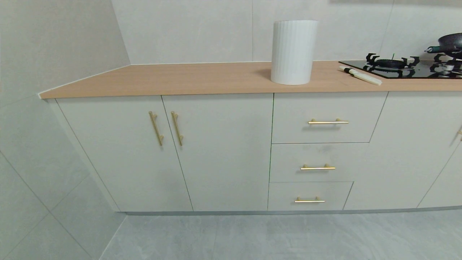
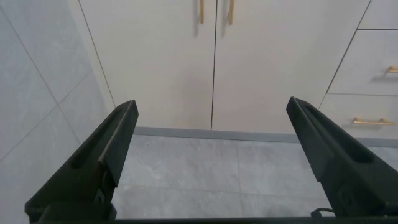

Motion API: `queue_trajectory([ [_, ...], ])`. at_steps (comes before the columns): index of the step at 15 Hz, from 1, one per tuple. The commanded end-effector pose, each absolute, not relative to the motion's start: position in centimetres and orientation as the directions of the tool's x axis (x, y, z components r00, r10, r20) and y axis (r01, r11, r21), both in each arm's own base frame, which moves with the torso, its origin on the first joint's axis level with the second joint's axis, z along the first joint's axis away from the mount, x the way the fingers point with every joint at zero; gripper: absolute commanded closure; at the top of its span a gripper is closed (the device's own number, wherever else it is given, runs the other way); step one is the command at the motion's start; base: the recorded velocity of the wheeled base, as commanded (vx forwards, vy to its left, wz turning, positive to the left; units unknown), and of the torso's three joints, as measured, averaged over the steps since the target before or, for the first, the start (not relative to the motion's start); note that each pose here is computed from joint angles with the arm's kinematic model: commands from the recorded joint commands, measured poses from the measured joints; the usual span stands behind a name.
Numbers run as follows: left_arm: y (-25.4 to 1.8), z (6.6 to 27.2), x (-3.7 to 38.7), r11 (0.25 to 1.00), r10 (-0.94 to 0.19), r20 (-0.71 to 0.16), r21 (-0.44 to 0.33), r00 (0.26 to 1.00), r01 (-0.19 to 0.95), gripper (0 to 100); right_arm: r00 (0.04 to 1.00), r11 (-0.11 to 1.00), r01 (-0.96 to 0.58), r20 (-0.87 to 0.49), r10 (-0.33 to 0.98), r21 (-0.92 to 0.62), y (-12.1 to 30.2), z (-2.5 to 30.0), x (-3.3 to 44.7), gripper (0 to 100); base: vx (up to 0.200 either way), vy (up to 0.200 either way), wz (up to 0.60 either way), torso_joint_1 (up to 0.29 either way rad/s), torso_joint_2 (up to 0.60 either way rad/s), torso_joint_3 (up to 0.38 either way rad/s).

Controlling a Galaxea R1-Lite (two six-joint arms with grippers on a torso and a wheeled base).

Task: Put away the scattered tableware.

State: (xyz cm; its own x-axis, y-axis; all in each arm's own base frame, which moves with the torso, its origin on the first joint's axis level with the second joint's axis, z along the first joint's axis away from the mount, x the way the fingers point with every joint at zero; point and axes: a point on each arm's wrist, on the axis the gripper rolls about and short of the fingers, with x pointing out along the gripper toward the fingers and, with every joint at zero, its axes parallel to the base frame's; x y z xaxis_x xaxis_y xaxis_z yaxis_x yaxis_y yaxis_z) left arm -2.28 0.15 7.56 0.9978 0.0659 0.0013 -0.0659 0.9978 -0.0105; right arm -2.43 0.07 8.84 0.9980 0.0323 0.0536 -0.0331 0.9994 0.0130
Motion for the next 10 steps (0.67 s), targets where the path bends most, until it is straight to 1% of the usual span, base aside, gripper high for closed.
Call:
queue_trajectory([
  [1,0.16,7.56,-2.28,0.998,0.066,0.002,-0.011,0.998,-0.066,0,0.997,0.999,-0.039,0.067,0.038,0.011,0.08,8.26,-2.29,0,0.000,0.000,0.00,0.000,0.00,0.000],
  [10,0.16,7.56,-2.28,0.998,0.066,0.002,-0.011,0.998,-0.066,0,0.994,0.994,-0.099,0.050,0.101,-0.040,0.22,8.10,-2.28,0,0.000,0.000,0.00,0.000,0.00,0.000],
])
